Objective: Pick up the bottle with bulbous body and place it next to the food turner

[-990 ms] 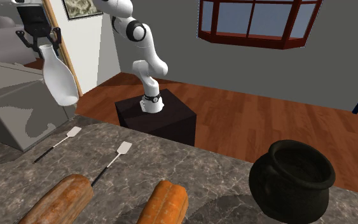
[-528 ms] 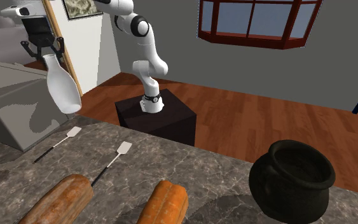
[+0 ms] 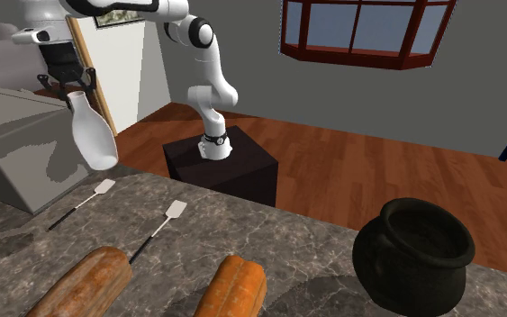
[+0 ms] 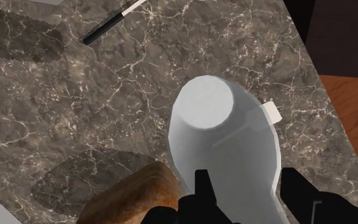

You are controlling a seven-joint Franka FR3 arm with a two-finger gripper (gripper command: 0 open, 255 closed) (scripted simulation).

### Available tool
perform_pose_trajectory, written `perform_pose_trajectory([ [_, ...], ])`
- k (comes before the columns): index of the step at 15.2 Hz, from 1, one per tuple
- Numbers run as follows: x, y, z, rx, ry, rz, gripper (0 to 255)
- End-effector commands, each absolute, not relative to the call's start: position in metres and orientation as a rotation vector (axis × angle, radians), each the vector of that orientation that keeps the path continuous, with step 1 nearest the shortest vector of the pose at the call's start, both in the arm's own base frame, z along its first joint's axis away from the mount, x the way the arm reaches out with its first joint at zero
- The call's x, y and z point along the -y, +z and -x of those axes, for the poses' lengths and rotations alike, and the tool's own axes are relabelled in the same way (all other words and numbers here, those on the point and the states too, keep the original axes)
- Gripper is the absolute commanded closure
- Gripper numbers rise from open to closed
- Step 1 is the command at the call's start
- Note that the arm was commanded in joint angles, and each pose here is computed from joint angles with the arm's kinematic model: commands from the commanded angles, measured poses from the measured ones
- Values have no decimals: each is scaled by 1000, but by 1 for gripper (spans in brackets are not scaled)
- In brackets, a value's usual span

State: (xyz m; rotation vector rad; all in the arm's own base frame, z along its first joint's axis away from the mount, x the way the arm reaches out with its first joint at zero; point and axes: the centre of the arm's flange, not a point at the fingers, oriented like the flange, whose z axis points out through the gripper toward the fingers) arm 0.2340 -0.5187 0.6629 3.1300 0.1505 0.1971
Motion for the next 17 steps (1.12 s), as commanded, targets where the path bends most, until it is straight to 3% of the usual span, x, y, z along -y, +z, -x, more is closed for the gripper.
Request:
perform_pose_trajectory([
  [1, 519, 652, -234, -151, 198, -3129, 255],
  [17, 519, 568, -234, -151, 198, -3129, 255],
])
